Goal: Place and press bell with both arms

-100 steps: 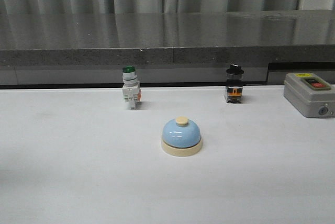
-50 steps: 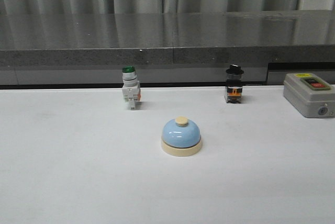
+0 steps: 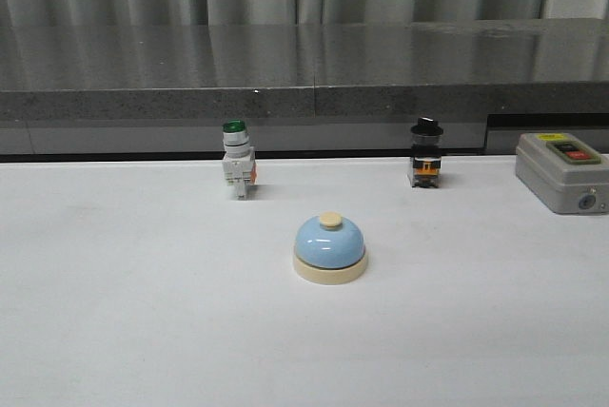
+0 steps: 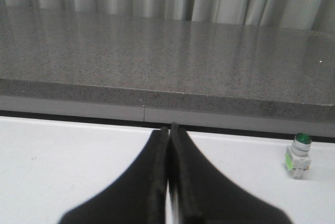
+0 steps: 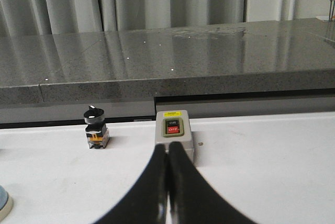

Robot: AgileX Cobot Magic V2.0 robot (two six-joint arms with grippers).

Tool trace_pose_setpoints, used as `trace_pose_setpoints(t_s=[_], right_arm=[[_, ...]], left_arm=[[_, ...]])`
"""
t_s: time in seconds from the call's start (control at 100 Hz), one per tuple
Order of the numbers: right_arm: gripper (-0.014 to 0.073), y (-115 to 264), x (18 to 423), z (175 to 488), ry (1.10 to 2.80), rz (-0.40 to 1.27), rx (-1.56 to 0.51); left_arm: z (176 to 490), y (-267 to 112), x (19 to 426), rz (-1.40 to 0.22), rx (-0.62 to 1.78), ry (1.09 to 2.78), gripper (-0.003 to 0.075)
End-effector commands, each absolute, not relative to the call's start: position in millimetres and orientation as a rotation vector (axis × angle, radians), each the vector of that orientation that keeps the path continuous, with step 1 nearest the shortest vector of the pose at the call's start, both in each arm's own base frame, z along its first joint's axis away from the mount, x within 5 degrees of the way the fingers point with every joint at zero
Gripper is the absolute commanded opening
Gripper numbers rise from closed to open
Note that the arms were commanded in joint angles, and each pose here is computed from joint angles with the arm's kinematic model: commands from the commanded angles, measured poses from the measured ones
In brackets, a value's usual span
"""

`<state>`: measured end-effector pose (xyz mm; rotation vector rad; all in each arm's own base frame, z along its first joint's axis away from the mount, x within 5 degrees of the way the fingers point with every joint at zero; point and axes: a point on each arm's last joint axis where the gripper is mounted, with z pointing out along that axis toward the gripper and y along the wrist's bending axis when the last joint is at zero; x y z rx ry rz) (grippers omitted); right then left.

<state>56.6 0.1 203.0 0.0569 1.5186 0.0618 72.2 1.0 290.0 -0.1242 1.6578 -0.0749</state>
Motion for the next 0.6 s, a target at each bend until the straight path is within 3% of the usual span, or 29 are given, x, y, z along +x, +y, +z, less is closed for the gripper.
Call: trace_pose_setpoints(t_s=[0.0, 0.28, 0.59], right_arm=[[-0.0069, 0, 54, 216, 1.405, 0.049, 0.051], [-0.0069, 0, 54, 216, 1.405, 0.049, 0.051], [-0.0069, 0, 54, 216, 1.405, 0.049, 0.051]], left_arm=[[302, 2, 64, -0.090, -0.145, 1.504, -0.0020], [268, 2, 43, -0.068, -0.138, 1.334, -0.0020], [223, 4, 52, -0.051, -0.146, 1.410, -0.0020]])
